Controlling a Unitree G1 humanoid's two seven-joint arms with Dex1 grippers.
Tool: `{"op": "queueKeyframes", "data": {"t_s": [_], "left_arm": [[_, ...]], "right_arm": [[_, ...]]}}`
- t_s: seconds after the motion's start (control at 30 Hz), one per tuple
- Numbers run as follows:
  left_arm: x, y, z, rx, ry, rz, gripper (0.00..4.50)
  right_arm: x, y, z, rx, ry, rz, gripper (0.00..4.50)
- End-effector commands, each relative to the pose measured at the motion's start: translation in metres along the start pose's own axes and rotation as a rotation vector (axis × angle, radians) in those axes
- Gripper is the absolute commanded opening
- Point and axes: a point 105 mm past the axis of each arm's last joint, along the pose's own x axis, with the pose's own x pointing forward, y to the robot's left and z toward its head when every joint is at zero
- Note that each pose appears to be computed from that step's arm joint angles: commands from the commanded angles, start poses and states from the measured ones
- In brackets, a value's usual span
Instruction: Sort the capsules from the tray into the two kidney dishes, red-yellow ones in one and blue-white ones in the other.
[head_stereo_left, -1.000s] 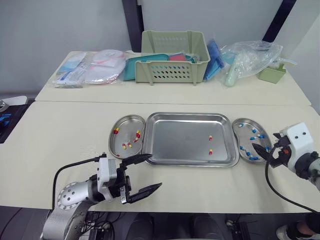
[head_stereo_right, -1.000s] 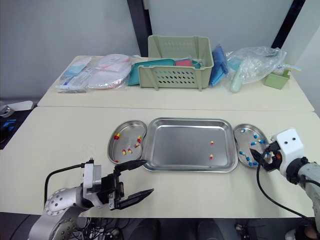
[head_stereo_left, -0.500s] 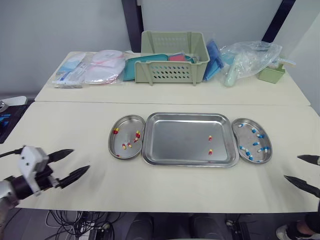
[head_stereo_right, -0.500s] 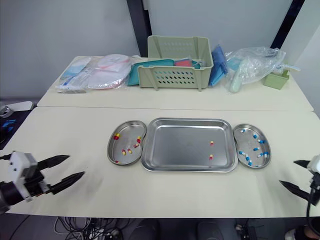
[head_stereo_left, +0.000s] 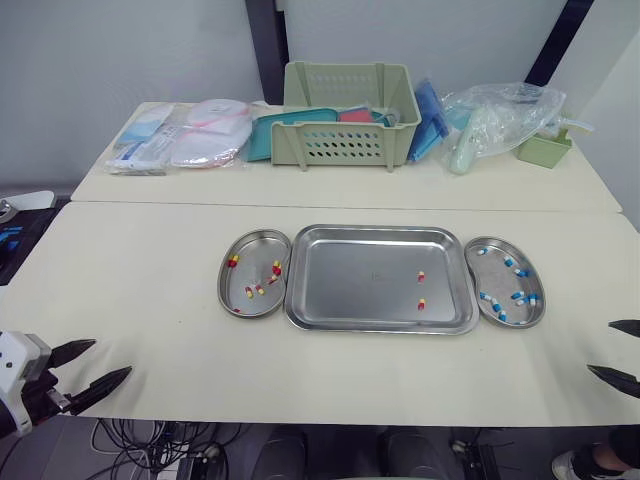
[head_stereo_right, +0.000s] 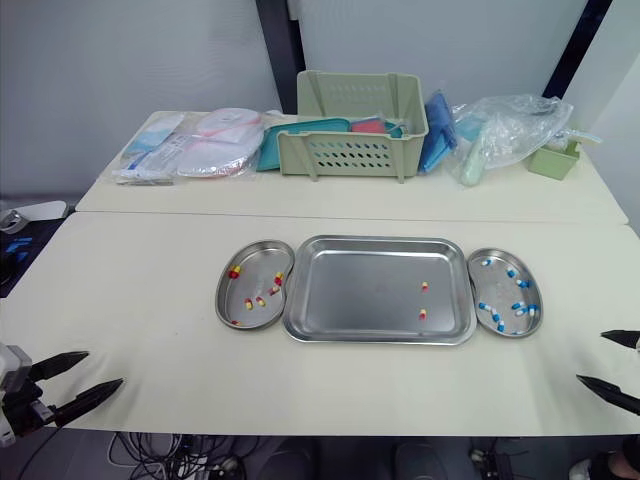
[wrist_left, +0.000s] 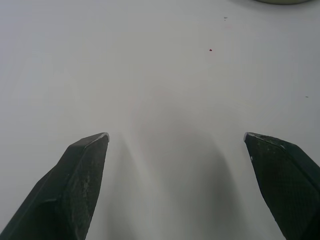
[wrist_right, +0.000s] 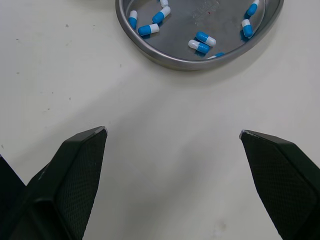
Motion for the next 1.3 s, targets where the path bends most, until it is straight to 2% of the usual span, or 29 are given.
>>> {"op": "queueKeyframes", "data": {"t_s": [0.03, 0.23, 0.37, 0.47, 0.73, 0.93, 1.07, 1.27, 1.3], "left_arm": [[-0.005, 0.003, 0.007, 0.025, -0.026, 0.011, 4.5], [0.013, -0.029, 0.019, 0.048, -0.071, -0.13, 4.5], [0.031, -0.06, 0.042, 0.067, -0.138, -0.243, 4.5], [0.04, -0.076, 0.059, 0.085, -0.184, -0.282, 4.5], [0.052, -0.105, 0.082, 0.074, -0.201, -0.318, 4.5], [0.093, -0.138, 0.11, 0.115, -0.197, -0.364, 4.5], [0.127, -0.182, 0.141, 0.153, -0.265, -0.541, 4.5], [0.16, -0.212, 0.162, 0.219, -0.289, -0.714, 4.5], [0.164, -0.218, 0.165, 0.236, -0.29, -0.747, 4.32]], "right_arm": [[-0.003, 0.001, 0.011, -0.035, -0.041, -0.015, 4.49], [0.011, 0.035, 0.025, -0.019, -0.156, 0.018, 4.49], [0.027, 0.068, 0.04, 0.019, -0.273, 0.034, 4.49], [0.036, 0.082, 0.054, 0.049, -0.357, 0.023, 4.49], [0.049, 0.088, 0.07, 0.073, -0.424, 0.016, 4.49], [0.056, 0.093, 0.073, 0.073, -0.426, 0.04, 4.49], [0.061, 0.098, 0.079, 0.082, -0.442, 0.064, 4.49], [0.065, 0.107, 0.085, 0.093, -0.451, 0.077, 4.49], [0.066, 0.109, 0.086, 0.094, -0.452, 0.079, 4.5]]}}
